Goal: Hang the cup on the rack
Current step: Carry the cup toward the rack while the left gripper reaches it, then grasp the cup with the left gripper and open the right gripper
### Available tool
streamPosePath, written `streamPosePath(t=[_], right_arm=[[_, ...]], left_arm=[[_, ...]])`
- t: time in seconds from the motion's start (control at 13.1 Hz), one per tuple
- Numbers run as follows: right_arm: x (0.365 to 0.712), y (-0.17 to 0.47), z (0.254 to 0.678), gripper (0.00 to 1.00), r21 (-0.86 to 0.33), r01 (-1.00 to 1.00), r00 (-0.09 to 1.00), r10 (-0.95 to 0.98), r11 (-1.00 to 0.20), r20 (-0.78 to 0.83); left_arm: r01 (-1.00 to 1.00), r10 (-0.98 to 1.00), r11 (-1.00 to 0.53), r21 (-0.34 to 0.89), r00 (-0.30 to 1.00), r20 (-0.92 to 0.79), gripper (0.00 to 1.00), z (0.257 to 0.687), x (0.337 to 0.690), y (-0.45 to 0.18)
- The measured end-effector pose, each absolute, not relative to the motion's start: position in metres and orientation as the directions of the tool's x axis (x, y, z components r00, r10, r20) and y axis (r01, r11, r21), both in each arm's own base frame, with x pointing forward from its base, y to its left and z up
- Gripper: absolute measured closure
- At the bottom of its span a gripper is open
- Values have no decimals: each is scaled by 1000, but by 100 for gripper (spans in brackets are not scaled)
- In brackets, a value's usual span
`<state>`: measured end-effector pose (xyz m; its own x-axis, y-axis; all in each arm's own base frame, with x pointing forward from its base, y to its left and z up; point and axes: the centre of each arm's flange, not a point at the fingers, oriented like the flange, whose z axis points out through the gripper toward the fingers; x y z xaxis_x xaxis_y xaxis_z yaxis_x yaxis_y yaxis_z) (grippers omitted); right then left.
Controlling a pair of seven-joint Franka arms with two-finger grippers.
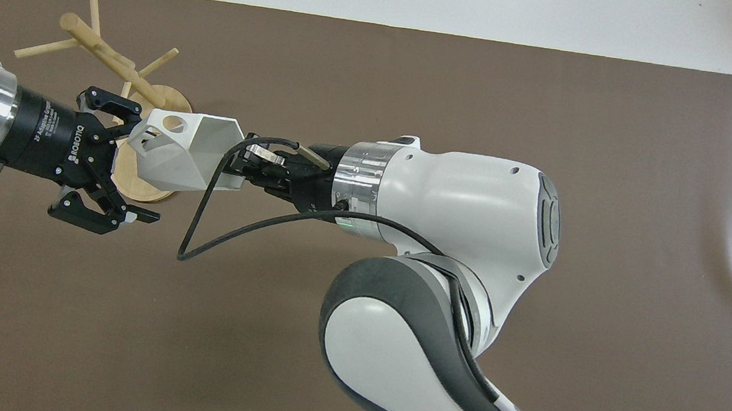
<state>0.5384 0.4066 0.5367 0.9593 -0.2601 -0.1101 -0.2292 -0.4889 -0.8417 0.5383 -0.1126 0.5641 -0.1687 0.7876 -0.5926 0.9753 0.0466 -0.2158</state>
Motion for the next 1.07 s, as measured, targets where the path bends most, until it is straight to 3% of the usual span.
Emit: streamPosePath(t=[1.07], right_arm=[[530,419,536,95,-850,-223,960,-260,-477,-106]], left_arm=[[982,781,77,-170,-166,-603,0,566,544,-116]])
